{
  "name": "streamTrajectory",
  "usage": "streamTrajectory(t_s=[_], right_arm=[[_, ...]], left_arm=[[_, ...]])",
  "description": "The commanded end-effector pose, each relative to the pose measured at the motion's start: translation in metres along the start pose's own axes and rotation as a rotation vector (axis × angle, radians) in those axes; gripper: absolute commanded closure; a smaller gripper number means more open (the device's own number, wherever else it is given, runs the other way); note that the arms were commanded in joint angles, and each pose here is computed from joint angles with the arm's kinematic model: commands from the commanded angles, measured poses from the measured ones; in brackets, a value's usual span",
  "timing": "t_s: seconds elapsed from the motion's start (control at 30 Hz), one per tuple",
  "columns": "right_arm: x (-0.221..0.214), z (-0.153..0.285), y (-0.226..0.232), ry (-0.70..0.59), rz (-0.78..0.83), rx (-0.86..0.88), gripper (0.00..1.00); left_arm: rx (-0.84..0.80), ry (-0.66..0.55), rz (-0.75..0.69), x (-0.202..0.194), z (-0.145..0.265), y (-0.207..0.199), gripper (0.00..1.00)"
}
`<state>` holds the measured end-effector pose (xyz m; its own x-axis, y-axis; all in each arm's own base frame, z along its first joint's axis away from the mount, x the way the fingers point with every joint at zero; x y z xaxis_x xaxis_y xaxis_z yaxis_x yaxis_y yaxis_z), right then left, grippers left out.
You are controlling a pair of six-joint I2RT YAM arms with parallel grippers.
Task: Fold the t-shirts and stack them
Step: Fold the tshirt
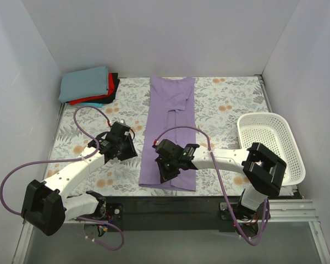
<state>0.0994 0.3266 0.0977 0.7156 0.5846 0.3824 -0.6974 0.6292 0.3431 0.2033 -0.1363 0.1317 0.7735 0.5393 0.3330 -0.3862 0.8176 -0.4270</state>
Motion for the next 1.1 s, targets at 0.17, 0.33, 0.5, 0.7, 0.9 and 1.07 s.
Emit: streamTrajectory(t_s=[0.17,0.33,0.5,0.7,0.9,1.07], right_arm=[[-0.012,0.007,-0.006,0.004,-0.006,-0.032,0.99],[-0.014,0.005,-0.007,0.01,-0.004,-0.031,0.99],[-0.014,0.004,-0.004,0.014,0.017,-0.022,0.95],[-0.002,0.024,-0.001,-0.049,0.045,-0.043,0.65],[-0.003,0.039,-0.015,-0.082,0.054,-0.15,0.62],[-0.018,0.028,-0.02,-0.014,0.042,-0.153,0.64]], left_arm=[[0.002,0.006,-0.011,0.0,-0.002,0.001,0.73],[0.014,0.022,-0.014,-0.001,-0.005,0.001,0.73],[0.021,0.043,-0.019,-0.003,-0.009,0.001,0.73],[-0.058,0.118,-0.042,-0.011,-0.005,-0.01,0.73],[-0.13,0.195,-0.047,-0.023,-0.006,-0.017,0.78],[-0.142,0.229,-0.067,-0.037,-0.009,-0.02,0.8]])
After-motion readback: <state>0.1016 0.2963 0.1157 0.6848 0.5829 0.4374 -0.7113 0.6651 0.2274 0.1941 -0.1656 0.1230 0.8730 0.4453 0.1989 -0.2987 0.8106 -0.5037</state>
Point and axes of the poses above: each gripper's point midway between its finger pads, its own z axis back along the fingers, its own y axis along the line the jaws close on, x = y × z, the point moved 5 cm from there along z, back along the fingers, and after that the axes turned 15 degrees about z, right-handed, at the moved point
